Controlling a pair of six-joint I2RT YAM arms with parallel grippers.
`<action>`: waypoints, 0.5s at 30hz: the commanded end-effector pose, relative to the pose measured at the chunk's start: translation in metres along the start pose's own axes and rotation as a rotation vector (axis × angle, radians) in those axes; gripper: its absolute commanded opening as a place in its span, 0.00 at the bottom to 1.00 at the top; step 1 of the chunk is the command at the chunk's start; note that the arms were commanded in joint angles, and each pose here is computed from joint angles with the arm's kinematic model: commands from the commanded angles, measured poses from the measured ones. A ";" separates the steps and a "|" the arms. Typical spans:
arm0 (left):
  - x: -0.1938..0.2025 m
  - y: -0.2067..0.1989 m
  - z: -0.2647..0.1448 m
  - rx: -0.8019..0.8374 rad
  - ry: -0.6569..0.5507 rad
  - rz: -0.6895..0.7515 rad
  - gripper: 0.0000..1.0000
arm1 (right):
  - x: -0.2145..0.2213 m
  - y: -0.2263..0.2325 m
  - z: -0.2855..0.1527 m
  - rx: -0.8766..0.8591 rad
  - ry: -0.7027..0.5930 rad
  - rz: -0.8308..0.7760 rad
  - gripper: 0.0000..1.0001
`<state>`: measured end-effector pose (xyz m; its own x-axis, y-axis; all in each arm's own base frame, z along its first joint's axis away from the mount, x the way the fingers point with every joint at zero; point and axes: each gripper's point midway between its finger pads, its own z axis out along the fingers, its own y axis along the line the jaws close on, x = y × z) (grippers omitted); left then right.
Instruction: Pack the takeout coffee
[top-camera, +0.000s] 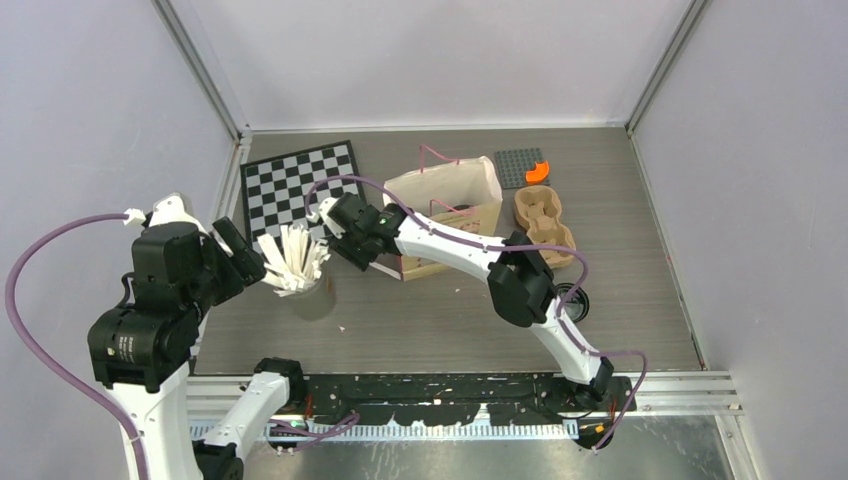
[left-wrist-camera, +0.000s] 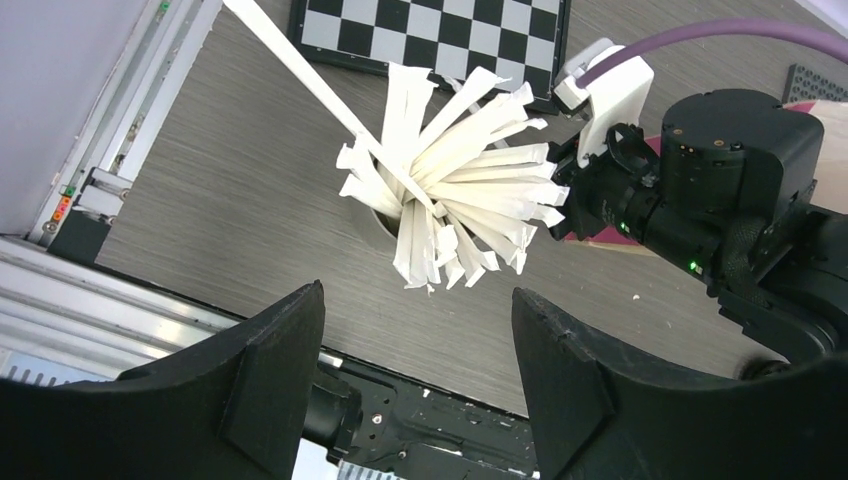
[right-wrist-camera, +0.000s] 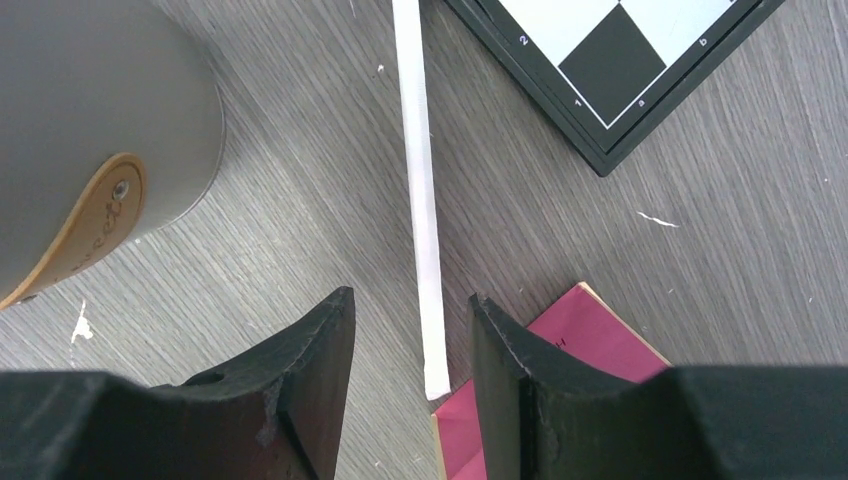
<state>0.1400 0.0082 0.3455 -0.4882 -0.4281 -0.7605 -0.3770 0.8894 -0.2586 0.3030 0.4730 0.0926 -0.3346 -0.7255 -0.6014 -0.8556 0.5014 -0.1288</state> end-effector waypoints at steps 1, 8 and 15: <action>0.005 -0.003 -0.002 0.024 0.015 -0.008 0.70 | -0.011 -0.005 0.006 0.025 -0.020 -0.008 0.50; 0.007 -0.004 -0.005 0.036 0.019 -0.024 0.70 | 0.001 -0.003 0.022 0.037 0.018 -0.001 0.50; 0.007 -0.004 -0.006 0.039 0.011 -0.032 0.70 | -0.026 -0.004 -0.017 0.053 -0.049 0.021 0.50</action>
<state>0.1356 0.0022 0.3446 -0.4928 -0.4455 -0.7474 -0.3620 0.8861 -0.2895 0.3046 0.4750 0.0623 -0.3477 -0.7570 -0.5533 -0.8507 0.5028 -0.1532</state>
